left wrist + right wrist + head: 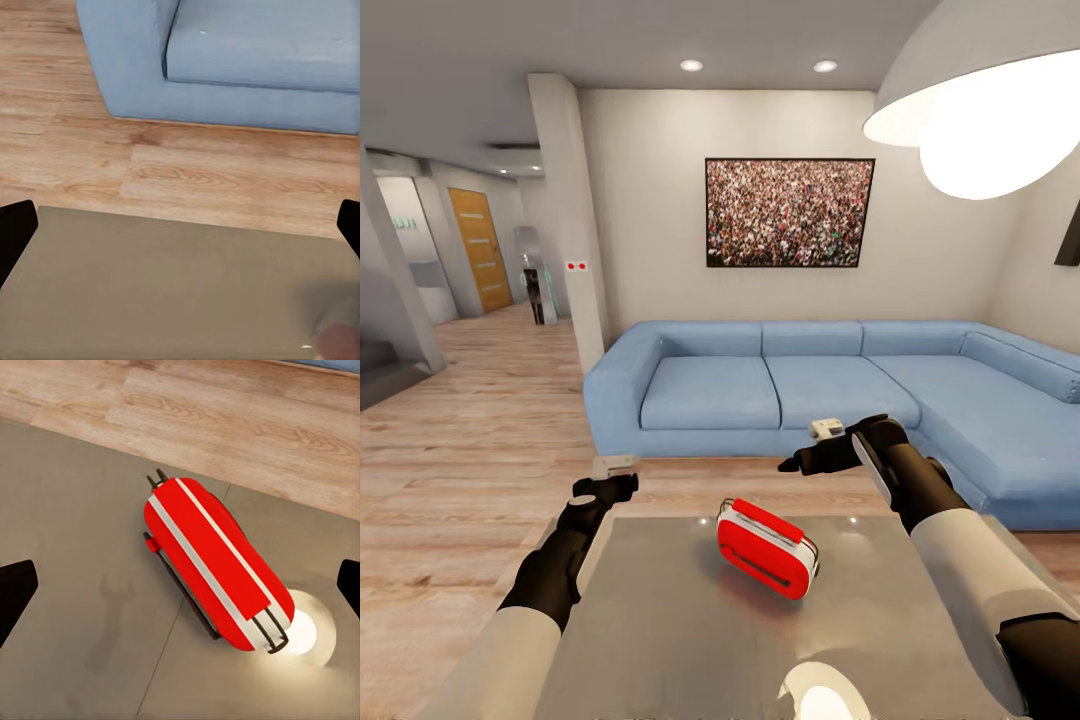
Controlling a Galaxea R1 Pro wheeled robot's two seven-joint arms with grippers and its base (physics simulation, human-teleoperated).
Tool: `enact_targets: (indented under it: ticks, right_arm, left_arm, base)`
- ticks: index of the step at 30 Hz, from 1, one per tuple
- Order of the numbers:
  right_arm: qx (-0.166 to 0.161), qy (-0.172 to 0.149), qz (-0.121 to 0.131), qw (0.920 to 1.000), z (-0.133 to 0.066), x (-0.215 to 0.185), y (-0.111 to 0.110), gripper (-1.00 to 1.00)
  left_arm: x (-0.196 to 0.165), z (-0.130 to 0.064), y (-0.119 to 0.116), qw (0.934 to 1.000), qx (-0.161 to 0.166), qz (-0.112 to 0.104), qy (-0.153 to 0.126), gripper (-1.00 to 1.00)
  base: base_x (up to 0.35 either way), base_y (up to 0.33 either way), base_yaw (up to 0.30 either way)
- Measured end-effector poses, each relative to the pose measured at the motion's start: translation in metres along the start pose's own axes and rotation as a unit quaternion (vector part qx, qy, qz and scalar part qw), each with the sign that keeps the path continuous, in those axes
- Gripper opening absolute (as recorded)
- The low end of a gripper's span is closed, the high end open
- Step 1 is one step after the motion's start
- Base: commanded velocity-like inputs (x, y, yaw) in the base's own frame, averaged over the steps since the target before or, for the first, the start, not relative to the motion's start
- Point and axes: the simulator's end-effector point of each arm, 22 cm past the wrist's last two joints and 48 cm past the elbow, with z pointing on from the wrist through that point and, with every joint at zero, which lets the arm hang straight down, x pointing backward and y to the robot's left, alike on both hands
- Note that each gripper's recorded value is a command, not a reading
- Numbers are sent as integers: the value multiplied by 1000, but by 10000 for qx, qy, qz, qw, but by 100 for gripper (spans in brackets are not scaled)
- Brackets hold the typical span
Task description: Turn on the radio receiver that's on the table in the living room.
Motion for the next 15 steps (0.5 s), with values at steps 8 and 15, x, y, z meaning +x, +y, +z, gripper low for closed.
enact_targets:
  ticks: [8,15]
  right_arm:
    - [-5,61,21,10000,6,5,-3,100]
    - [-7,114,41,9999,12,9,-5,100]
  left_arm:
    - [8,4,0,10000,-3,12,69,100]
    - [14,7,-1,9999,-5,22,126,100]
  base:
    - [0,0,0]
    - [0,0,0]
